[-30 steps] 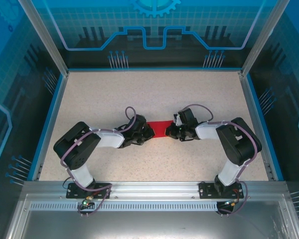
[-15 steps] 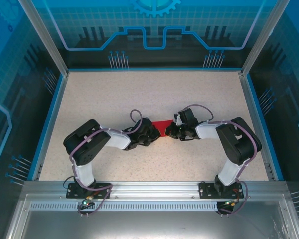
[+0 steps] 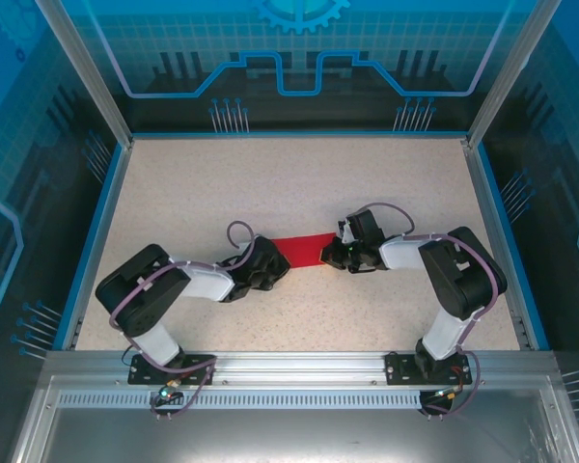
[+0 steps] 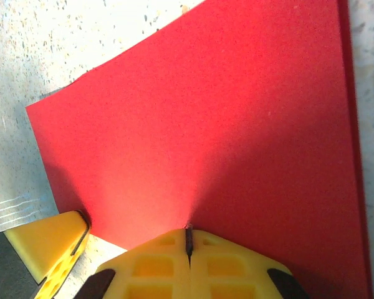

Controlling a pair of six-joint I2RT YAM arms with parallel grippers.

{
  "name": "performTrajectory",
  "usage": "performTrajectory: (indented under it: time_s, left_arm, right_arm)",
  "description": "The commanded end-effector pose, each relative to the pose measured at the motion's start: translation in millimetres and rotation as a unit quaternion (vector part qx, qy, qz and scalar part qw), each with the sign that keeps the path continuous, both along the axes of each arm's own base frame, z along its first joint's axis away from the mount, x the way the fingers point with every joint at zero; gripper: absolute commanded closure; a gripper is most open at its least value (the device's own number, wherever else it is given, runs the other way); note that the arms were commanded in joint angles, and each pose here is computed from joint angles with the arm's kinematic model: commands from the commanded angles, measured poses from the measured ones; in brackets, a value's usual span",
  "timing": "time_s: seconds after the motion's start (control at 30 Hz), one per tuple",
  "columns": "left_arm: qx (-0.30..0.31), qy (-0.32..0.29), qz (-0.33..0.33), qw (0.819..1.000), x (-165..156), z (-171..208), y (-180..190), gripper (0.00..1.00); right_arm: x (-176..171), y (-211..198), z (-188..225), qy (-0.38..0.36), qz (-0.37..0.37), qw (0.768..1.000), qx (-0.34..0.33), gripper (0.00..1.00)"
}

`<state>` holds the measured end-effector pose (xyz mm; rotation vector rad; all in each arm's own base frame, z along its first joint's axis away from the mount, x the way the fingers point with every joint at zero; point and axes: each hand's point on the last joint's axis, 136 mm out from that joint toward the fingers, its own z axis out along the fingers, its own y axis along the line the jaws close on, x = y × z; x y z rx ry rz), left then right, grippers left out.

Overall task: Fold a paper plane with a square sheet of paper (pick it up from the middle)
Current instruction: First fold in half a square sheet of paper at the center of the table, then rotate the square sheet of paper at the center of the table.

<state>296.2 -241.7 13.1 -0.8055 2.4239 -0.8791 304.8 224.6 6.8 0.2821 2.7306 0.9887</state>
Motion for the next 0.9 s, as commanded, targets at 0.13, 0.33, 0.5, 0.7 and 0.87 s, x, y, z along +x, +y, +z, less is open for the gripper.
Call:
performTrajectory:
  time_s: [0.13, 0.33, 0.5, 0.7, 0.87]
  left_arm:
    - [0.159, 0.073, 0.038, 0.984, -33.8, -33.6, 79.3, 1.0]
    - [0.196, 0.036, 0.018, 0.98, -16.1, 7.7, 80.5, 1.0]
    - [0.208, 0.013, 0.021, 0.978, -2.1, 45.2, 92.1, 0.91]
    - [0.205, 0.028, 0.039, 0.978, 14.8, 72.7, 113.5, 0.52]
    - [0.214, 0.04, 0.057, 0.974, 22.7, 82.9, 132.4, 0.25]
  right_arm:
    - [-45.1, -74.6, -63.1, 0.118, -0.064, 0.979, -0.152, 1.0]
    - [-24.9, -61.5, -35.2, 0.076, -0.036, 0.987, -0.139, 1.0]
    - [0.0, -24.2, 12.8, -0.003, 0.028, 0.992, -0.124, 1.0]
    - [11.2, 40.8, 34.6, -0.051, 0.105, 0.983, -0.143, 0.85]
    - [20.8, 87.4, 26.7, -0.053, 0.136, 0.978, -0.152, 0.79]
